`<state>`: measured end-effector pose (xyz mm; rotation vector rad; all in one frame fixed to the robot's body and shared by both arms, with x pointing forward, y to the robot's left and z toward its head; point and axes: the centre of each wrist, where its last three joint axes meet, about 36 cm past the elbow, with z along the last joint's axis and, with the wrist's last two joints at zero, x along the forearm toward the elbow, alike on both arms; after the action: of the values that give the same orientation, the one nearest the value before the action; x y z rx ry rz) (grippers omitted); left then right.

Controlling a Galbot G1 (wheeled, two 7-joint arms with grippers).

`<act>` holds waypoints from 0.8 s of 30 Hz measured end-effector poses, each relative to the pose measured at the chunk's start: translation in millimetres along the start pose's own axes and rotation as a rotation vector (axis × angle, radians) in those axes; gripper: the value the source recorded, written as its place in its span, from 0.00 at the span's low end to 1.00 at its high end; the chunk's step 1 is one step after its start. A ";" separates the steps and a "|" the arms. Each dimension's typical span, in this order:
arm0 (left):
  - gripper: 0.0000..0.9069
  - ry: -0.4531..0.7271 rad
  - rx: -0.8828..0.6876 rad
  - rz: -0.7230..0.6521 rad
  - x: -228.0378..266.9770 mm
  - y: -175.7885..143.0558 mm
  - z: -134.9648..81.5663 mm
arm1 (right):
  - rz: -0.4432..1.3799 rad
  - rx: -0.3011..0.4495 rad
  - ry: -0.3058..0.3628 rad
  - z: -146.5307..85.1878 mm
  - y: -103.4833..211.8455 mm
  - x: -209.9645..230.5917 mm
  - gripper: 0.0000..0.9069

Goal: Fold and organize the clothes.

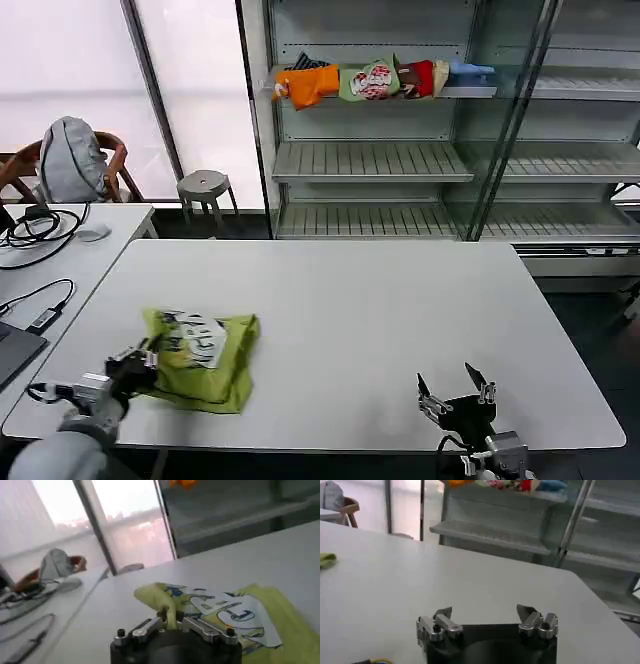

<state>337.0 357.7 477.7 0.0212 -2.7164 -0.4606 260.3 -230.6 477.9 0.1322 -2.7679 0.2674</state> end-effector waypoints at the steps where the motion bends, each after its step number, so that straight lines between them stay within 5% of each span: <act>1: 0.02 0.002 -0.027 -0.017 0.7 10.9 -1.3 | -0.002 0.000 0.000 0.2 0.0 -1.8 1.00; 8: 0.02 -0.008 -0.223 -0.104 3.7 80.3 -22.7 | -0.004 -0.002 -0.002 1.5 -2.3 -15.3 1.00; 13: 0.02 -0.031 -0.329 -0.105 9.2 84.2 -35.8 | 0.007 0.001 -0.002 3.0 -5.4 -18.5 1.00; 18: 0.02 -0.072 -0.373 -0.058 18.3 36.8 -30.2 | 0.025 0.003 -0.008 3.5 -7.8 -13.9 1.00; 24: 0.03 -0.148 -0.269 0.024 34.5 -68.4 -11.5 | 0.039 0.011 -0.010 1.4 -8.2 -4.5 1.00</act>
<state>306.1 286.7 478.6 -0.1227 -2.7687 -0.8472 265.1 -238.6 476.4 0.0824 -2.7819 0.2933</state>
